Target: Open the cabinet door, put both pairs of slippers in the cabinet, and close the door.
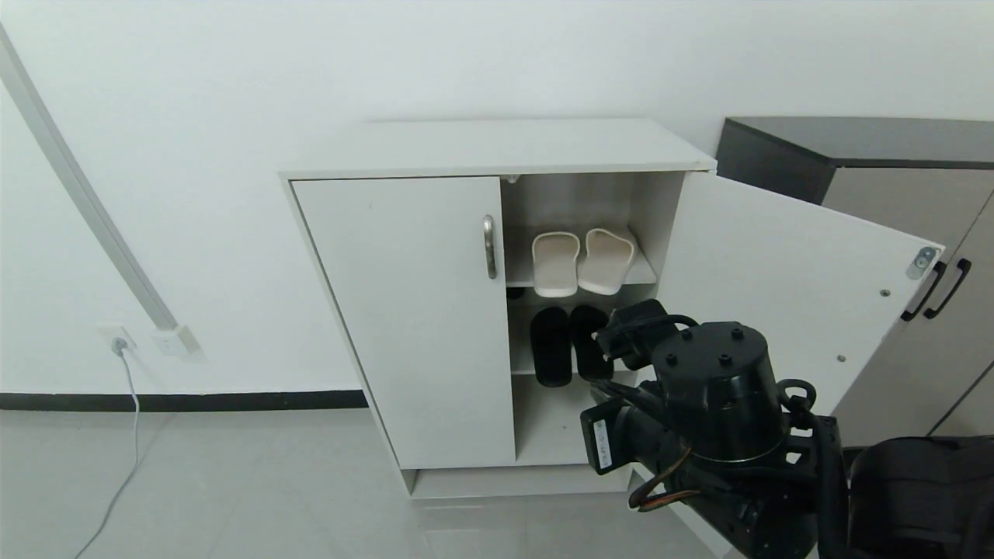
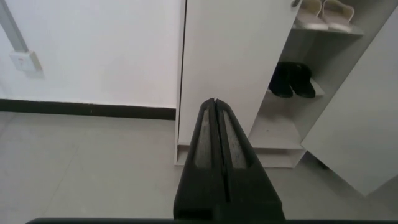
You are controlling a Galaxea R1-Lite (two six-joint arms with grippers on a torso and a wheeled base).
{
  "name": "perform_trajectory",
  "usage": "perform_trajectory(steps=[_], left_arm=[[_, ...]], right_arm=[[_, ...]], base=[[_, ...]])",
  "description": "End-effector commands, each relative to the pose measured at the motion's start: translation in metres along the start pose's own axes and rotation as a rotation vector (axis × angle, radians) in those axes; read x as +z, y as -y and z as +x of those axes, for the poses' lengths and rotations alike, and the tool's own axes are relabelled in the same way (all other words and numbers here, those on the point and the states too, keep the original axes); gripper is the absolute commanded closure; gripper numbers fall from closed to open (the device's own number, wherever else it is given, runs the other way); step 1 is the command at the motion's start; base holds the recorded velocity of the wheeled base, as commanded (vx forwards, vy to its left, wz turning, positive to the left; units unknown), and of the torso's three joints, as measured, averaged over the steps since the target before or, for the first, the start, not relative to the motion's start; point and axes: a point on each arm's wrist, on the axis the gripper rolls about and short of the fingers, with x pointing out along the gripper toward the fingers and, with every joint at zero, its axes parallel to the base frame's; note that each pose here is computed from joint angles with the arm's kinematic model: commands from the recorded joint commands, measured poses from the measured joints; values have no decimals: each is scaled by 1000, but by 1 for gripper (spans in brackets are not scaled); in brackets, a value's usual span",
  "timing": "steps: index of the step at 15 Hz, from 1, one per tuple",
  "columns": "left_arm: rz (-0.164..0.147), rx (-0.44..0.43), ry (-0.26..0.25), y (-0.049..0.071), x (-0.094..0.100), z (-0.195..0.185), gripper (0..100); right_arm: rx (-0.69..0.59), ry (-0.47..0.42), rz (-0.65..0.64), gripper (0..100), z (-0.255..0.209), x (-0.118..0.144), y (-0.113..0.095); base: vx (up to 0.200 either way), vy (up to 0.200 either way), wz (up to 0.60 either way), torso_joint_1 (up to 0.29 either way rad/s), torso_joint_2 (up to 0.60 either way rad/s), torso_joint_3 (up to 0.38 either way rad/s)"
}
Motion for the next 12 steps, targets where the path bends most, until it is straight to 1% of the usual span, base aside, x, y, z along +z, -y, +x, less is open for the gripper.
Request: perform_trajectory(steps=[1, 6, 12], left_arm=[[0, 0, -1, 0, 0, 0, 100], [0, 0, -1, 0, 0, 0, 100], [-2, 0, -1, 0, 0, 0, 100]], right_arm=[[0, -1, -1, 100, 1, 0, 0], [-1, -3, -2, 100, 1, -1, 0], [-1, -3, -2, 100, 1, -1, 0]], base=[[0, 0, 0, 129, -466, -339], [0, 0, 0, 155, -477, -324], [0, 0, 0, 192, -506, -313]])
